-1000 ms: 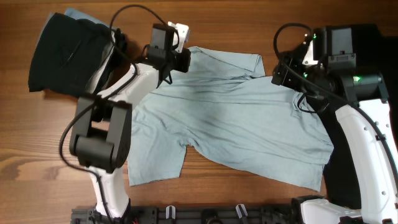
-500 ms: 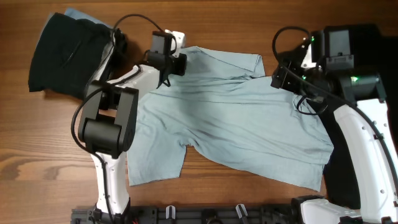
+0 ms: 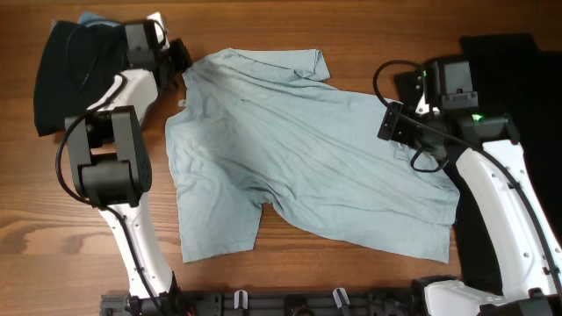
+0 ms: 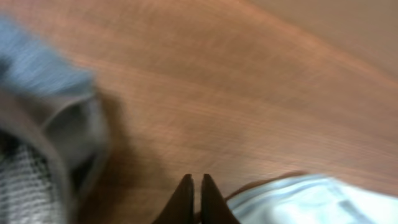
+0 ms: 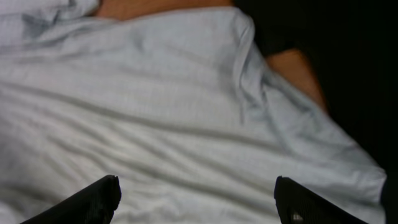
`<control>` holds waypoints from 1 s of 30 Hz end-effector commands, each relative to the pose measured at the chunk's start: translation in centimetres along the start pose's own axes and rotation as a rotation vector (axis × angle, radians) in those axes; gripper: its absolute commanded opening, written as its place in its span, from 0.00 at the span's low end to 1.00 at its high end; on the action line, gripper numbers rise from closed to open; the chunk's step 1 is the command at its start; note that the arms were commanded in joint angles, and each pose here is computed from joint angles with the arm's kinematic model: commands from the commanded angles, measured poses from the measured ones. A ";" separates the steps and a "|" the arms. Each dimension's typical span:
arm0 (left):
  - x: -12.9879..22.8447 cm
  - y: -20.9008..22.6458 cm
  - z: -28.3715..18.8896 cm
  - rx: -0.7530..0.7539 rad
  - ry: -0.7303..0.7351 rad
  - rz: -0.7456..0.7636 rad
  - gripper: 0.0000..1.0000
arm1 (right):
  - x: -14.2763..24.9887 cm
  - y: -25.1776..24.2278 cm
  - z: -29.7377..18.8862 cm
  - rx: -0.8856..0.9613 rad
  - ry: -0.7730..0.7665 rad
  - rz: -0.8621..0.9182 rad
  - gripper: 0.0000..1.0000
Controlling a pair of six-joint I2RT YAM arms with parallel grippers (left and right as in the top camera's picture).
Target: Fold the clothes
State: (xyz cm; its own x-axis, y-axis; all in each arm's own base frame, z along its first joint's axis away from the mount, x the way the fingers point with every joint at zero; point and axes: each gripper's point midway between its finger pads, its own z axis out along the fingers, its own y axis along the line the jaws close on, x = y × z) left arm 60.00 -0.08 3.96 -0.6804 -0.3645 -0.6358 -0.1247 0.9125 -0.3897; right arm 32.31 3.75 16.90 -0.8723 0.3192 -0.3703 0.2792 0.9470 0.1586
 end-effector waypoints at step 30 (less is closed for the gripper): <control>4.3 -18.3 -22.2 0.266 0.279 0.376 0.92 | -4.9 -14.5 23.0 0.286 0.049 0.109 0.31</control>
State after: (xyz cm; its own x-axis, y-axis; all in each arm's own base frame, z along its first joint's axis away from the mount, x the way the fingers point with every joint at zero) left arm 43.51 -14.57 22.22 -0.8317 0.0543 -0.5526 0.3067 0.8746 -0.3756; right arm 44.55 -7.83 -0.12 -0.8280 0.3653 -0.4255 0.4107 0.9116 -0.0166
